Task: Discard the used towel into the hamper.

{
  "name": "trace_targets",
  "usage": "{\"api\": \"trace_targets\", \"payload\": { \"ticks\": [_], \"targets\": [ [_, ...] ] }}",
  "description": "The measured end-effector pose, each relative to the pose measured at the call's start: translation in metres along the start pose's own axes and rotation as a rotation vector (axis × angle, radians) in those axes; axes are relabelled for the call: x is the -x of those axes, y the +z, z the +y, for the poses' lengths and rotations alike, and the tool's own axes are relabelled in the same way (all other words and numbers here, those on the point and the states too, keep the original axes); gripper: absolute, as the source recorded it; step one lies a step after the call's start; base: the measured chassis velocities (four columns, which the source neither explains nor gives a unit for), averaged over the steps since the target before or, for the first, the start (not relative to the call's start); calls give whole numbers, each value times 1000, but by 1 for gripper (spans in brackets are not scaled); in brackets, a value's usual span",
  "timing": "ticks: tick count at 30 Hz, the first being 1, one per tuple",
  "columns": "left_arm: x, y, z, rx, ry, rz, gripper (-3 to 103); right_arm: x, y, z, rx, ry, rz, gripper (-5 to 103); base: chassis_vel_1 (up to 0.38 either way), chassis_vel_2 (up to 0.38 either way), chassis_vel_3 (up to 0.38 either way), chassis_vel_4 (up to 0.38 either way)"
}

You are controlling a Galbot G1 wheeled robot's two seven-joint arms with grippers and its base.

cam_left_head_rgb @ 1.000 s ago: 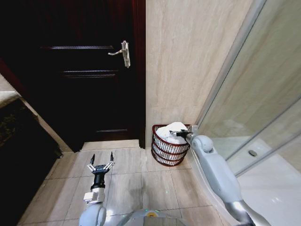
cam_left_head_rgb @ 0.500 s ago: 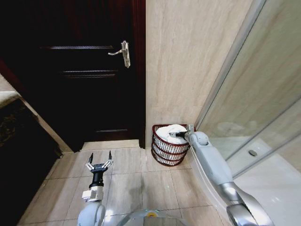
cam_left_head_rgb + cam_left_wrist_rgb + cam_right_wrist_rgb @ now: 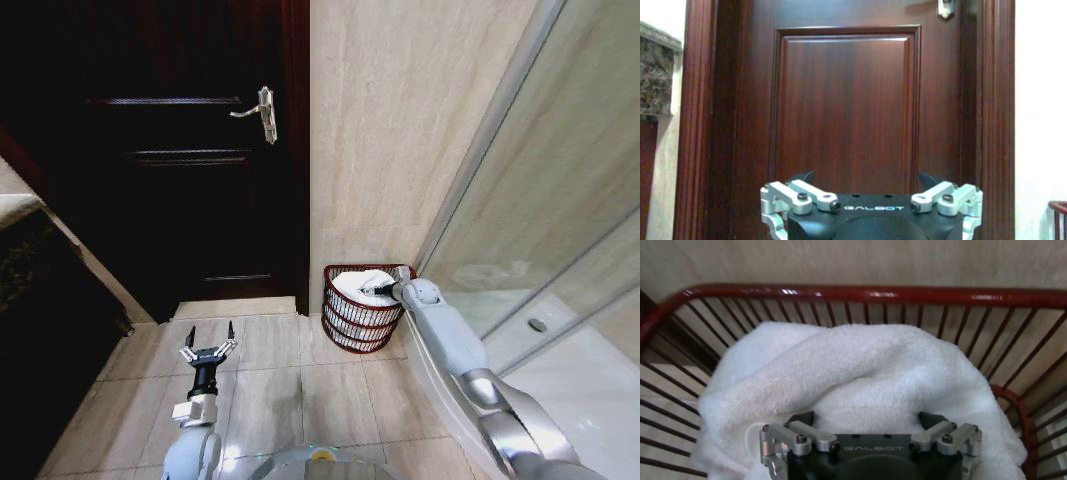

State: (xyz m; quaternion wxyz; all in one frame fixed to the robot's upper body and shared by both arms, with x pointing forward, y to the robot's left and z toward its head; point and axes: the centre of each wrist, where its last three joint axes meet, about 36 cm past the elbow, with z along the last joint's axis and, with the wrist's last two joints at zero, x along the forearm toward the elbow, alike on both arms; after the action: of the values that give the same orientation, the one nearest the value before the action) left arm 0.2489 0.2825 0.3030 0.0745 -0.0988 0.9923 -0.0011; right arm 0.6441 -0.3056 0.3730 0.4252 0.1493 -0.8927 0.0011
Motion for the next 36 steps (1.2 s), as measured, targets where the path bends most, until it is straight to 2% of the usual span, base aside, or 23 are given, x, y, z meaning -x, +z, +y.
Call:
{"api": "trace_targets", "payload": {
  "ticks": [12,17,24,26,28,29,32,33,35,36],
  "targets": [
    [-1,0,0,2,-1,0,100,14,8,-9,26,21,45,100,0,0,0,0],
    [0,-4,0,4,3,-10,100,4,2,-2,53,30,-10,100,0,0,0,0],
    [-5,-6,-5,2,12,-12,100,-52,-21,15,40,60,-195,100,0,0,0,0],
    [-6,-7,-5,2,12,-14,100,-62,-22,18,34,67,-227,100,0,0,0,0],
    [-7,-8,-4,3,11,-18,100,-83,-15,33,15,119,-331,100,0,0,0,0],
    [-7,-8,-4,3,11,-18,100,-83,-15,33,15,119,-331,100,0,0,0,0],
    [-9,-7,-5,1,10,-20,100,-111,21,66,9,171,-483,100,0,0,0,0],
    [-9,-7,-5,1,10,-20,100,-111,21,66,9,171,-483,100,0,0,0,0],
    [-9,-7,-5,-2,10,-21,100,-125,58,83,-1,190,-567,100,0,0,0,0],
    [-9,-7,-5,-2,10,-21,100,-125,58,83,-1,190,-567,100,0,0,0,0]
  ]
}}
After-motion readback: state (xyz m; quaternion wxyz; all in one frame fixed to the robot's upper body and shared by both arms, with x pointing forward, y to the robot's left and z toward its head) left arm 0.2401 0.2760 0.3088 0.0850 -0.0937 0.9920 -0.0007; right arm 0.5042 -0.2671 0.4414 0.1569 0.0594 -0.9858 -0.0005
